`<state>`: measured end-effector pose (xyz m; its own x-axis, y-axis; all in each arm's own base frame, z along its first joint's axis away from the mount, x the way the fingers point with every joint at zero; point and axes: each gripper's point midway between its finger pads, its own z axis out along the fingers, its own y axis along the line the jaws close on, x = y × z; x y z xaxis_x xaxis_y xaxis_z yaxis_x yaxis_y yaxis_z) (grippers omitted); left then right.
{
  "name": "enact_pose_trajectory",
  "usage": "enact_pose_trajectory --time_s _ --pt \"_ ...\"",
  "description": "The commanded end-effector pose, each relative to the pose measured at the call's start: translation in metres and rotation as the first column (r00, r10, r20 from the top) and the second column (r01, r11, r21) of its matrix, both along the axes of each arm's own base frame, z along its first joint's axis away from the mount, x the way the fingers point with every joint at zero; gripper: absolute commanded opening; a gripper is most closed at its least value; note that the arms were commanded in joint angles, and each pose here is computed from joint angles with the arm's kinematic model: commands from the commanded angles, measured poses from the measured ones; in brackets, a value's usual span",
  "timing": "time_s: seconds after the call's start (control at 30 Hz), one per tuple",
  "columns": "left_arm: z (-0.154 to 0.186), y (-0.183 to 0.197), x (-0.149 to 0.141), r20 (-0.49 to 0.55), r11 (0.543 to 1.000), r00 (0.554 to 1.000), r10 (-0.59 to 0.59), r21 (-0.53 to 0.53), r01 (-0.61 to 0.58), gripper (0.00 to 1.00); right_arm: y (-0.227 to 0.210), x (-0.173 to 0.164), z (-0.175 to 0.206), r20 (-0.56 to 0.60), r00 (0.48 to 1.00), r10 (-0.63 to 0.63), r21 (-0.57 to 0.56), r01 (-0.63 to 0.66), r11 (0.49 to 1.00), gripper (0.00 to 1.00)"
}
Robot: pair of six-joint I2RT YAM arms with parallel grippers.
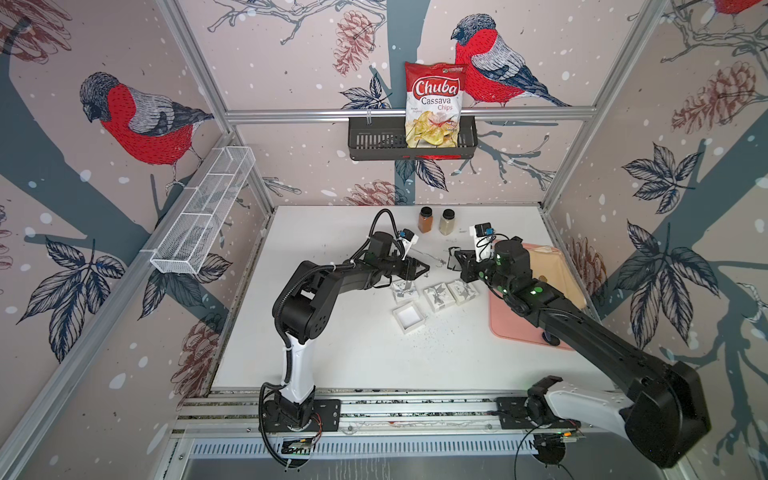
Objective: Take the necklace out of the lift-off lid jewelry box
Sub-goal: Place the necklace at the center of the board.
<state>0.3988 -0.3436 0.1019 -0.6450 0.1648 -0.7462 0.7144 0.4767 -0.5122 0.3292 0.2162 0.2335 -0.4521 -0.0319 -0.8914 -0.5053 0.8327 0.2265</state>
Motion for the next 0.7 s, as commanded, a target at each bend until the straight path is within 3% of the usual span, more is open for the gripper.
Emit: enact_pose_trajectory --time_s 0.0,0.2,0.43,0.67 --pt "-0.009 0.009 -0.001 -0.014 0.995 1.0 0.018 0.098 -0.016 0.61 0.005 -0.002 0.001 -0.004 1.0 0.025 -0.003 -0.025 1.0 0.09" --pt "-0.021 0.017 0.004 -0.014 0.959 0.998 0.065 0.278 -0.058 0.65 0.009 -0.003 0.0 -0.005 0.999 0.035 -0.011 -0.035 0.999 0.09" --pt "-0.022 0.015 0.001 0.006 0.91 0.998 0.067 0.41 -0.064 0.66 0.009 -0.004 0.0 -0.005 0.999 0.035 -0.017 -0.035 0.999 0.09" --pt "0.004 0.031 0.006 0.055 0.912 0.988 0.146 0.381 -0.156 0.67 0.01 -0.007 -0.001 -0.014 0.999 0.045 -0.029 -0.046 0.999 0.09"
